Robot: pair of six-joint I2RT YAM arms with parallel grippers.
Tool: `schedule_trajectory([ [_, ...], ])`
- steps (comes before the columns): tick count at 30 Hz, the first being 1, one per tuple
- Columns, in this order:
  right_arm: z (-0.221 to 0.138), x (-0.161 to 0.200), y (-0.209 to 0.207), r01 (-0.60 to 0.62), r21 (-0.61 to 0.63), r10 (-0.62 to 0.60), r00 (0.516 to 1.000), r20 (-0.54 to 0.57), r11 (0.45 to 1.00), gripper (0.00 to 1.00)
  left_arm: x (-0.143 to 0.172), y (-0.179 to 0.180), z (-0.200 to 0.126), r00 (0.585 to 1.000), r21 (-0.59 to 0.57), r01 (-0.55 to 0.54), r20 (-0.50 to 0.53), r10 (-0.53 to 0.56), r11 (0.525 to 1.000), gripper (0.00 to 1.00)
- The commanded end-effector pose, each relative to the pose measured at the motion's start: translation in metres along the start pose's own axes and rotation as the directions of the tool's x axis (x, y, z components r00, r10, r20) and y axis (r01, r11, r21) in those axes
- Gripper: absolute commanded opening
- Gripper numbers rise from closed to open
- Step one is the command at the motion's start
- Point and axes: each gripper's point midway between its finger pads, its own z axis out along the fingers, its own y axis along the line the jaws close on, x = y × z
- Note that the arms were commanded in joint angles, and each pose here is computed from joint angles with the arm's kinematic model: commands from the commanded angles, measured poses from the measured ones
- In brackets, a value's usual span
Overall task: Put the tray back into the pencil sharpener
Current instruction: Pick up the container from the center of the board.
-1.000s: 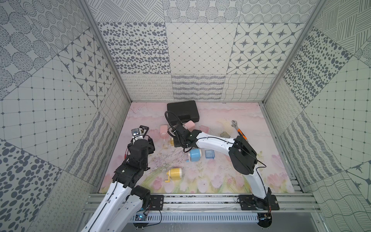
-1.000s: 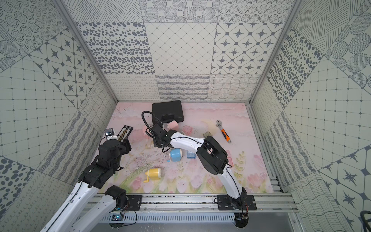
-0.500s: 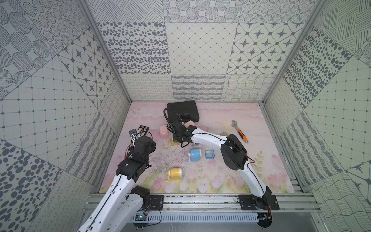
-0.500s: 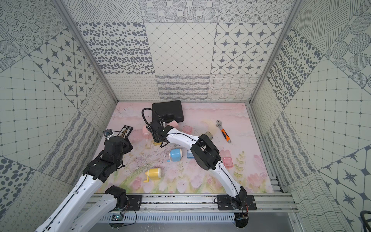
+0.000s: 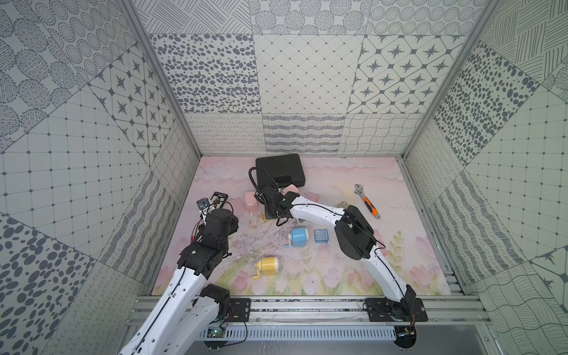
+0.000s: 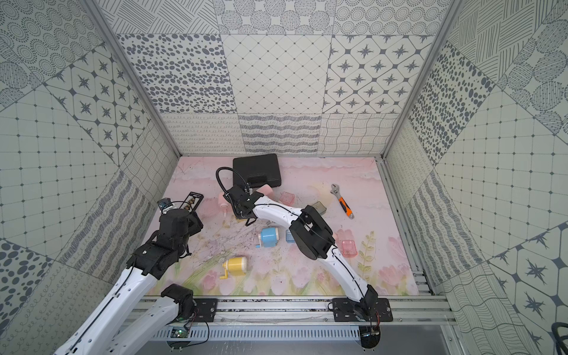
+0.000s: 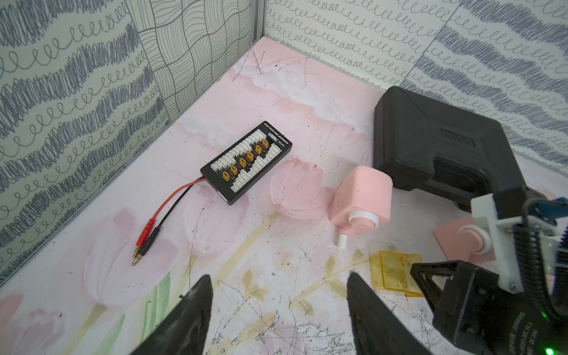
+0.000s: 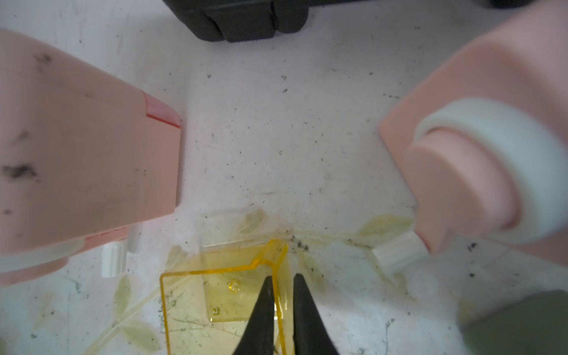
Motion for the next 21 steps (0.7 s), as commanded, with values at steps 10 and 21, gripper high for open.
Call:
schedule_trajectory([
  [10,-0.016,-0.015,0.009,0.031,-0.02,-0.03,0.998,0.047,0.999,0.0,-0.021,-0.022,-0.011,0.996,0.139,-0.07,0.071,0.061,0.988,0.68],
  [21,-0.11,-0.017,-0.004,-0.001,-0.098,0.016,0.988,0.154,0.995,0.0,-0.029,-0.072,-0.043,0.898,0.393,-0.438,0.24,0.37,0.809,0.7],
])
